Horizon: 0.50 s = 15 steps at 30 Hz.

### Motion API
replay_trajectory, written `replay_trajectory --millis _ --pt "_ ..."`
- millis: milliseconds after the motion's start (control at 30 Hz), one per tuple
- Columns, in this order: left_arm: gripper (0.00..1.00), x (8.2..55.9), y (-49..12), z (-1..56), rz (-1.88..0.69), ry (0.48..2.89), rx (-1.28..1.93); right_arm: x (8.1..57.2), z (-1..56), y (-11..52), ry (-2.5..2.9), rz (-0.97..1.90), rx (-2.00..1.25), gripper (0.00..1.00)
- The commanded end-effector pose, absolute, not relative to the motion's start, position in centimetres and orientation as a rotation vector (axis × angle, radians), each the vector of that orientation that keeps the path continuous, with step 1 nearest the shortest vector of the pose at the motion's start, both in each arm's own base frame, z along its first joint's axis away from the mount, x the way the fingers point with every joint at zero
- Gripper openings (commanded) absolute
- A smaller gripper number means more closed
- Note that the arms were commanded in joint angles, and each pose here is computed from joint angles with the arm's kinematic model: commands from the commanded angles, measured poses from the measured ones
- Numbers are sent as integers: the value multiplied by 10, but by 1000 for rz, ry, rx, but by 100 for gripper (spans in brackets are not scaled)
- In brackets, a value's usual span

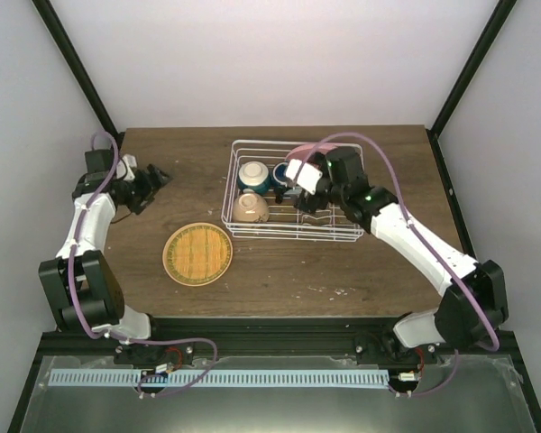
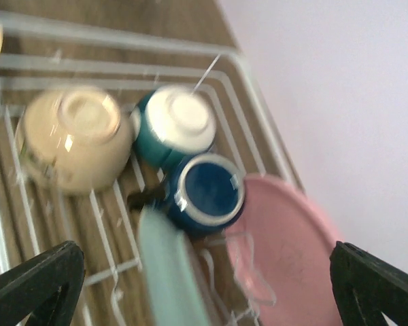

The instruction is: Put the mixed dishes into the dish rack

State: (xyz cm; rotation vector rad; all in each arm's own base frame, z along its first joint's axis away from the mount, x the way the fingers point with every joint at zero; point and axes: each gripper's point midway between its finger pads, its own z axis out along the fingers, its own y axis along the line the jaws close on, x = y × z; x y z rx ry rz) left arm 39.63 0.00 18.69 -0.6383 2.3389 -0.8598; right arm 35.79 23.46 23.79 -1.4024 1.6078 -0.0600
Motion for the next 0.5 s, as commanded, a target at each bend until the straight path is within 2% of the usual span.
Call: replay_trajectory --millis 0,233,467 --pt "94 351 1 168 -613 2555 -666 385 310 269 1607 178 -1105 100" --pt "93 288 -37 138 -480 2812 -563 444 308 300 1913 310 -955 100" --pt "94 247 -46 112 -374 2958 -524 451 341 309 1871 395 -850 100"
